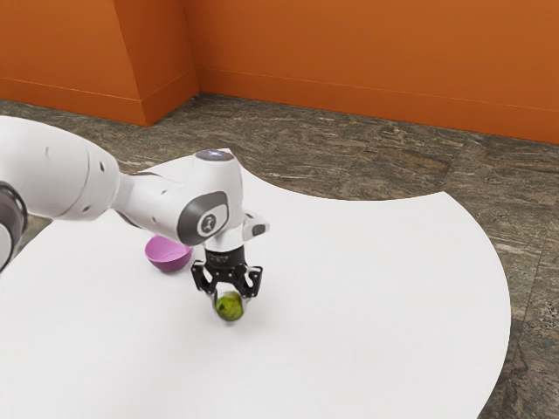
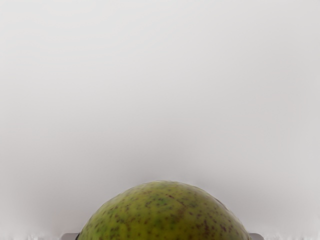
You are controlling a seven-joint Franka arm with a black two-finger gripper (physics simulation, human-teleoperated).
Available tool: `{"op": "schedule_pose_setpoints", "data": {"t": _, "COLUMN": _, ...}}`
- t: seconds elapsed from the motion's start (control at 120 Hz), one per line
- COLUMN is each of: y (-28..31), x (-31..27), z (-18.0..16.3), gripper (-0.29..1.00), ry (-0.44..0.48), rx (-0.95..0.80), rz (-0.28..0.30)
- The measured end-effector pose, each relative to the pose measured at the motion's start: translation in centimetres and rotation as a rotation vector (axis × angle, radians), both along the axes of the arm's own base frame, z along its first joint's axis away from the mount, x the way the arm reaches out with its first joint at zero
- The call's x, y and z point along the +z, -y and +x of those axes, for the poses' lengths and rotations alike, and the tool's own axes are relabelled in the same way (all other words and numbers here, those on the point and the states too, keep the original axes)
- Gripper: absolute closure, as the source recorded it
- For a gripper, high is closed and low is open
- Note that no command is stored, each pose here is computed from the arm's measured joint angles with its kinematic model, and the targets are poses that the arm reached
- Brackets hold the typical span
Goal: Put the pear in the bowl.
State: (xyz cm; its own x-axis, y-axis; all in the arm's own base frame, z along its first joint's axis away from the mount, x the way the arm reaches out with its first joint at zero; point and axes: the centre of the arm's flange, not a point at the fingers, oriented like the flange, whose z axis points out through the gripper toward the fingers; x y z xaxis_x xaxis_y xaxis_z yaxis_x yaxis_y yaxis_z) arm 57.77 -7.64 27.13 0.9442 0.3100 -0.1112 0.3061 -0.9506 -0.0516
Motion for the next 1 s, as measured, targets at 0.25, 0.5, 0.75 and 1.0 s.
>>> {"op": "schedule_pose_setpoints", "data": {"t": 0.25, "y": -4.9, "x": 3.4, "z": 0.5, "gripper": 0.33, "ry": 0.037, "rx": 0.088, "rz": -0.011}}
{"op": "schedule_pose_setpoints", "data": {"t": 0.5, "y": -18.6, "x": 8.2, "z": 4.5, "gripper": 0.35, "ry": 0.167, "rx": 0.299, "rz": 0.002}}
{"op": "schedule_pose_setpoints", "data": {"t": 0.75, "y": -25.7, "x": 5.0, "z": 7.0, "gripper": 0.37, "ry": 0.164, "rx": 0.387, "rz": 0.013}}
{"op": "schedule_pose_setpoints", "data": {"t": 1.0, "y": -24.7, "x": 4.1, "z": 7.1, "gripper": 0.38, "ry": 0.143, "rx": 0.366, "rz": 0.004}}
